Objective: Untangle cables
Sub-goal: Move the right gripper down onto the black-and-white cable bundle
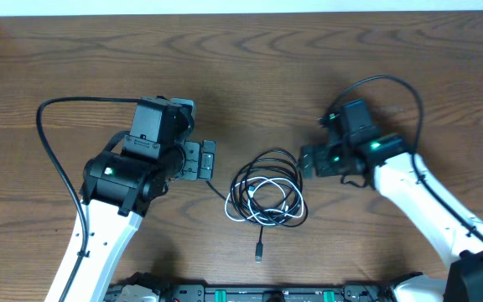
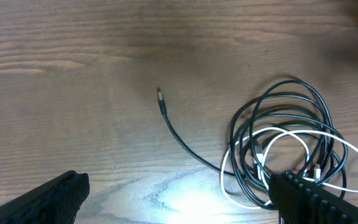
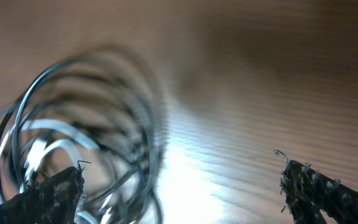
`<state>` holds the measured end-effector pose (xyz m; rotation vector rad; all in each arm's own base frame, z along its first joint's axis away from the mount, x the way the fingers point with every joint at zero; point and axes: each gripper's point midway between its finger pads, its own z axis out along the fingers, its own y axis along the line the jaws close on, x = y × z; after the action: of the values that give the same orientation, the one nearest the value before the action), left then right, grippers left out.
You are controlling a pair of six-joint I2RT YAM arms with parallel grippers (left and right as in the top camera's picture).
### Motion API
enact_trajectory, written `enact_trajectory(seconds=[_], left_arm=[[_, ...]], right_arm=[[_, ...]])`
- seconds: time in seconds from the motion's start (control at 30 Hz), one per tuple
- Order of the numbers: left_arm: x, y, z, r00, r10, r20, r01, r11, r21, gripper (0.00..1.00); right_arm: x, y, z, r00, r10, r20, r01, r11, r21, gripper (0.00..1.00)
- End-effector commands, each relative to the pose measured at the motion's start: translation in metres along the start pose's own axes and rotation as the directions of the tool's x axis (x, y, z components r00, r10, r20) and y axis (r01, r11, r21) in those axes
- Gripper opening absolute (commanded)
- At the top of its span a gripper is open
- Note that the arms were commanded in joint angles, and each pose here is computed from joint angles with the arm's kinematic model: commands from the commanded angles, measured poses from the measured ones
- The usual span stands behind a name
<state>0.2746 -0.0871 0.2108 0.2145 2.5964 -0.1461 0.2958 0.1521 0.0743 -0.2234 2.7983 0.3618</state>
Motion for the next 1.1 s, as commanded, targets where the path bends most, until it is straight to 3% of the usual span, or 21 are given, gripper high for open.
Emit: enact_trajectory(seconds=[0.0, 0.3, 0.5, 0.73, 0.9, 1.07], left_arm=[[-0.006, 0.003, -0.003, 1.0, 0.011, 0.015, -0.01, 1.0, -0.022, 0.98], [-0.006, 0.003, -0.001, 1.0, 0.011, 0.01, -0.011, 1.0, -0.023, 0.98], [-0.006, 0.003, -0.001, 1.0, 0.01, 0.009, -0.01, 1.0, -0.023, 0.98], [-0.005, 0.003, -0.001, 1.0, 0.01, 0.007, -0.01, 1.0, -0.023, 0.98], [-0.005, 0.003, -0.001, 1.0, 0.01, 0.008, -0.01, 1.0, -0.023, 0.98], [-0.005, 0.003, -0.001, 1.0, 0.01, 0.008, -0.01, 1.0, -0.023, 0.98]], right_arm=[[0.012, 0.026, 0.002, 0.984, -0.18, -0.014, 0.18, 0.984, 0.0, 0.99], [0.042, 0.053, 0.005, 0.952, -0.296, -0.076, 0.299, 0.954, 0.028, 0.99], [0.05, 0.053, 0.005, 0.956, -0.275, -0.1, 0.279, 0.96, 0.031, 0.97], [0.071, 0.041, 0.021, 0.959, -0.249, -0.131, 0.257, 0.966, 0.042, 0.84], [0.083, 0.033, 0.034, 0.969, -0.211, -0.131, 0.218, 0.975, 0.047, 0.81], [0.085, 0.032, 0.04, 0.97, -0.213, -0.114, 0.218, 0.975, 0.041, 0.64]])
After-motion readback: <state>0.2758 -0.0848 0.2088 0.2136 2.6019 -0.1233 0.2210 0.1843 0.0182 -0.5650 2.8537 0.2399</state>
